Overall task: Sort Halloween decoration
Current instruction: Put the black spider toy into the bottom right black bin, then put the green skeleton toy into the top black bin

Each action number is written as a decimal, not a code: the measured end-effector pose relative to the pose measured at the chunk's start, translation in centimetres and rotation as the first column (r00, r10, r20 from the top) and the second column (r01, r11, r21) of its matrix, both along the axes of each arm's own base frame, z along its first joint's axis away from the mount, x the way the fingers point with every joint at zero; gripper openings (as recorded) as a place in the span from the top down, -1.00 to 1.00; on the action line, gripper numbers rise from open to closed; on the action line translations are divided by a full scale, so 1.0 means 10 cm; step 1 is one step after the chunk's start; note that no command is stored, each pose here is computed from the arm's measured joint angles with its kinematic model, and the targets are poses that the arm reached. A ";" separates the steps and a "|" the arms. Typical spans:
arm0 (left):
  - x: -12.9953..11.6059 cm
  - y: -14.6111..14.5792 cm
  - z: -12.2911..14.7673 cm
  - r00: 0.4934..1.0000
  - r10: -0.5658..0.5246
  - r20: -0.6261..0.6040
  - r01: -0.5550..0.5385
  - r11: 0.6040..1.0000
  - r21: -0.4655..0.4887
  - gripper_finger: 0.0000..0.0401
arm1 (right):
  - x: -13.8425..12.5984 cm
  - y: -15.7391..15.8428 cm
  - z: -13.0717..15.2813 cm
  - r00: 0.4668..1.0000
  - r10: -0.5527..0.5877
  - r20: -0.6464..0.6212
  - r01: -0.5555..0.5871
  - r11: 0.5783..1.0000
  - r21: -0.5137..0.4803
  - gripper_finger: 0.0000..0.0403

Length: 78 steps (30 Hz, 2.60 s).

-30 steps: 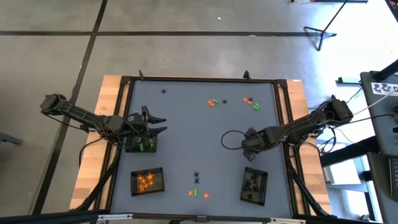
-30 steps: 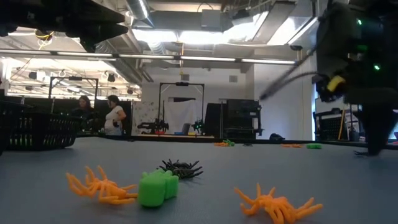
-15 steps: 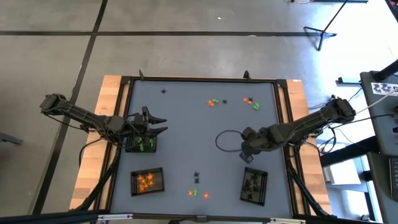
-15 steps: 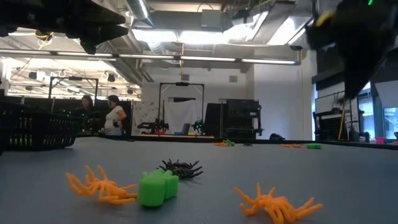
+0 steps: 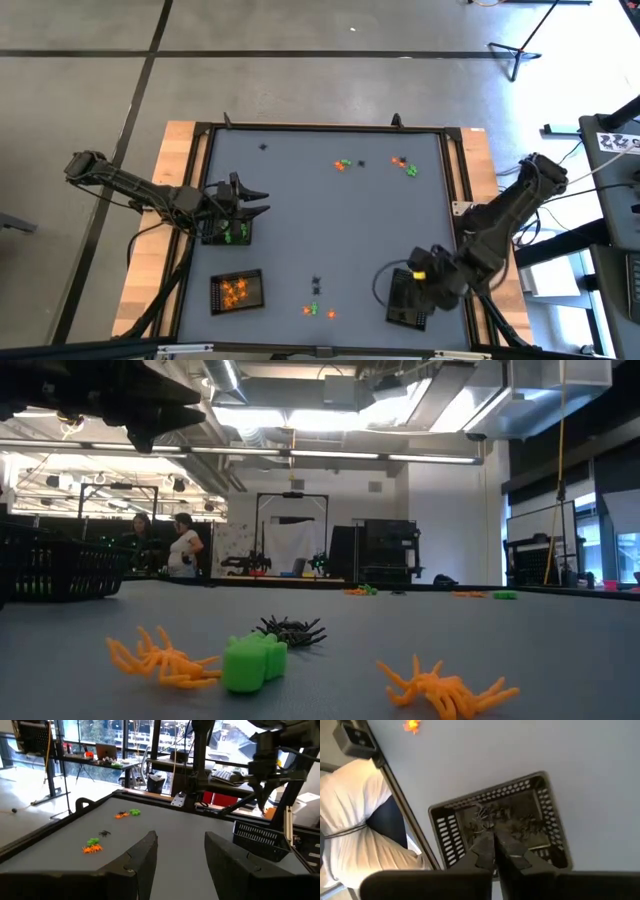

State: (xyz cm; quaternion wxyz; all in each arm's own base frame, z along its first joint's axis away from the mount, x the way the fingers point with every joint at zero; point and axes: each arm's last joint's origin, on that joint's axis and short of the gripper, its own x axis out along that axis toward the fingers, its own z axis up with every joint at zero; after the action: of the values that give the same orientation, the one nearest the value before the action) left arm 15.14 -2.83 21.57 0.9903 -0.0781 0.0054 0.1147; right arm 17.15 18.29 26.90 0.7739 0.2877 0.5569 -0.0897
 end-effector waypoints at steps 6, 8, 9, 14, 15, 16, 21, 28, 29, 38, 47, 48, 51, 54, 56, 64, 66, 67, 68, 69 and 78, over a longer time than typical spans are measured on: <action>0.00 0.00 0.00 1.000 0.002 -0.002 -0.002 1.000 -0.005 0.23 | 0.00 0.14 -0.14 0.999 -0.012 -0.034 0.011 1.000 -0.025 0.52; 0.00 0.00 0.00 1.000 0.009 -0.003 -0.009 1.000 -0.004 0.23 | 0.01 0.15 -0.17 0.999 -0.014 -0.045 0.012 0.999 -0.041 0.37; 0.00 0.00 0.00 1.000 0.013 -0.002 -0.014 1.000 -0.004 0.23 | 0.02 0.13 -0.18 0.998 -0.019 -0.052 0.016 0.998 -0.054 0.30; 0.00 0.01 0.00 0.999 0.033 -0.002 -0.033 0.999 -0.002 0.23 | 0.10 -0.10 -0.21 0.991 -0.093 -0.100 0.074 0.981 -0.178 0.10; 0.00 0.01 0.00 0.999 0.033 -0.002 -0.033 0.999 -0.002 0.23 | 0.12 -0.16 -0.22 0.988 -0.114 -0.107 0.089 0.972 -0.216 0.09; 0.00 0.01 0.00 0.999 0.033 -0.002 -0.033 0.999 -0.002 0.23 | 0.14 -0.23 -0.22 0.985 -0.130 -0.115 0.097 0.961 -0.258 0.08; 0.00 0.01 0.01 0.999 0.039 0.013 -0.039 0.999 -0.006 0.23 | 0.25 -0.68 -0.20 0.958 -0.252 -0.136 0.163 0.870 -0.465 0.09; 0.00 0.04 0.01 0.998 0.061 0.013 -0.061 0.998 -0.006 0.23 | 0.46 -1.44 -0.15 0.944 -0.314 -0.099 0.212 0.810 -0.547 0.10; 0.00 0.04 0.01 0.998 0.061 0.012 -0.061 0.998 -0.006 0.23 | 0.48 -1.55 -0.17 0.945 -0.313 -0.091 0.217 0.812 -0.542 0.10; 0.00 0.04 -0.01 0.998 0.061 -0.014 -0.061 0.998 0.003 0.23 | 0.37 -2.45 -0.55 0.936 -0.346 -0.060 0.284 0.846 -0.452 0.10; 0.00 0.04 -0.02 0.998 0.061 -0.018 -0.061 0.998 0.004 0.23 | -0.03 -3.07 -1.00 0.812 -0.583 -0.021 0.530 0.752 -0.392 0.10; 0.00 0.04 -0.02 0.998 0.061 -0.018 -0.061 0.998 0.004 0.23 | -0.06 -3.11 -1.04 0.805 -0.593 -0.011 0.544 0.747 -0.381 0.10; 0.00 0.04 -0.02 0.997 0.071 -0.019 -0.071 0.997 0.005 0.23 | -0.14 -3.18 -1.12 0.782 -0.623 0.020 0.585 0.723 -0.369 0.10; 0.00 0.04 -0.02 0.996 0.091 -0.019 -0.090 0.996 0.006 0.23 | -0.19 -3.22 -1.18 0.762 -0.646 0.038 0.610 0.698 -0.374 0.10; 0.00 0.05 -0.02 0.995 0.102 -0.019 -0.102 0.995 0.007 0.23 | -0.21 -3.24 -1.21 0.752 -0.658 0.043 0.622 0.686 -0.376 0.10; 0.00 0.05 -0.02 0.994 0.106 -0.019 -0.106 0.994 0.007 0.23 | -0.19 -3.27 -1.39 0.751 -0.658 -0.052 0.599 0.713 -0.366 0.11; 0.00 0.05 -0.02 0.994 0.106 -0.019 -0.106 0.994 0.007 0.23 | -0.18 -3.27 -1.44 0.753 -0.654 -0.078 0.591 0.723 -0.358 0.16; 0.00 0.05 -0.02 0.994 0.106 -0.019 -0.106 0.994 0.007 0.23 | -0.18 -3.27 -1.46 0.756 -0.648 -0.092 0.583 0.731 -0.355 0.21; 0.00 0.05 -0.02 0.994 0.105 -0.019 -0.105 0.994 0.007 0.23 | -0.17 -3.27 -1.47 0.763 -0.639 -0.100 0.573 0.739 -0.354 0.27; 0.00 0.05 -0.02 0.994 0.104 -0.019 -0.104 0.995 0.007 0.23 | -0.16 -3.26 -1.48 0.770 -0.630 -0.104 0.563 0.747 -0.355 0.34; 0.00 0.05 -0.02 0.994 0.103 -0.023 -0.103 0.995 0.009 0.23 | -0.04 -3.07 -1.32 0.842 -0.519 -0.143 0.449 0.823 -0.348 0.75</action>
State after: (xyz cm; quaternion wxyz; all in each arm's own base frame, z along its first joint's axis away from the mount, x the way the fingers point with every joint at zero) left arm 15.10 -2.35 21.33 0.9832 -0.0734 0.0126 0.1665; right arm 16.70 -12.46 13.68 0.6894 0.2867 0.5309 -0.4009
